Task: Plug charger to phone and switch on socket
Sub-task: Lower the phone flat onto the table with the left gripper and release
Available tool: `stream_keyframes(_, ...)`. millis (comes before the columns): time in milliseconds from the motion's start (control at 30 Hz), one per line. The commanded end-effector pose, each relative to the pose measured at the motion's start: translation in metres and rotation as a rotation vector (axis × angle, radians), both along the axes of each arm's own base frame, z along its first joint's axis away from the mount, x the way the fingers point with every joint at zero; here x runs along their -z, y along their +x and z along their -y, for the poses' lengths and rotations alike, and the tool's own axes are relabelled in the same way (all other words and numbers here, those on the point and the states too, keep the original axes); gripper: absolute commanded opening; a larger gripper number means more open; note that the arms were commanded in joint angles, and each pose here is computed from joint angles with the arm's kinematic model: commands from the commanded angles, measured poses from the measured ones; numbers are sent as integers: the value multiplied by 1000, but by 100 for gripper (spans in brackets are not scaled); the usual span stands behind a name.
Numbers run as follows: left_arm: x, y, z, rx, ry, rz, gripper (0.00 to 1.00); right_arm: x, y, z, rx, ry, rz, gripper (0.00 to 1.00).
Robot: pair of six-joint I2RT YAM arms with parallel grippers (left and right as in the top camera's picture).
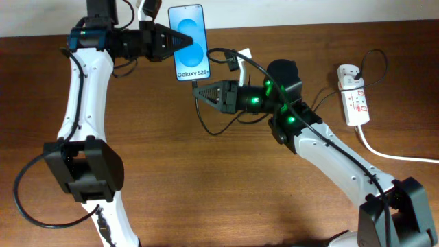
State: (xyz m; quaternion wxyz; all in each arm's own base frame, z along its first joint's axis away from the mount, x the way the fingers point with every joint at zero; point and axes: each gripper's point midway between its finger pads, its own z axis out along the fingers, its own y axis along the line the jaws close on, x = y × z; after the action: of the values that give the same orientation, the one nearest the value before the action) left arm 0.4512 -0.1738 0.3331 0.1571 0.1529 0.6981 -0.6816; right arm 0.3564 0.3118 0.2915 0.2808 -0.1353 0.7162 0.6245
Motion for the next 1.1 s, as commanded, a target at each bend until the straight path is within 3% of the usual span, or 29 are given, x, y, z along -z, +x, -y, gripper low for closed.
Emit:
stream_keyframes(0,-9,-7,9,27,-11,35,0,-12,6,8,36,6,32,27)
stream_keyframes(33,-2,-1,7,-4,29,35,0,-6,6,9,37,-6,6,49)
stream_keyframes(167,23,20,-8,-129,171,25,0,16,2,10,33,-63,-89,70)
stream_keyframes(200,46,32,-17,-217,304,2,0,34,-3,11,18,-123,-109,79)
stream_keyframes(233,74,39,-31,-306,461,-59,0,48,-8,13,6,-170,-126,82)
stream_keyframes(333,120,37,-59,-411,729,-162,0,92,-23,26,2,-325,-214,85)
stream_keyframes(400,139,33,-56,-407,800,-183,0,108,-25,34,38,-385,-277,88)
stream_keyframes(500,178,7,-33,-315,841,-267,0,113,-28,37,35,-405,-293,99)
stream_keyframes(600,212,-13,-13,-244,865,-311,0,113,-28,37,36,-405,-296,98)
stream_keyframes(933,261,10,5,-372,803,-311,0,114,-30,38,33,-410,-306,98)
stream_keyframes(1067,272,-12,34,-254,732,-357,0,114,-30,38,34,-410,-304,98)
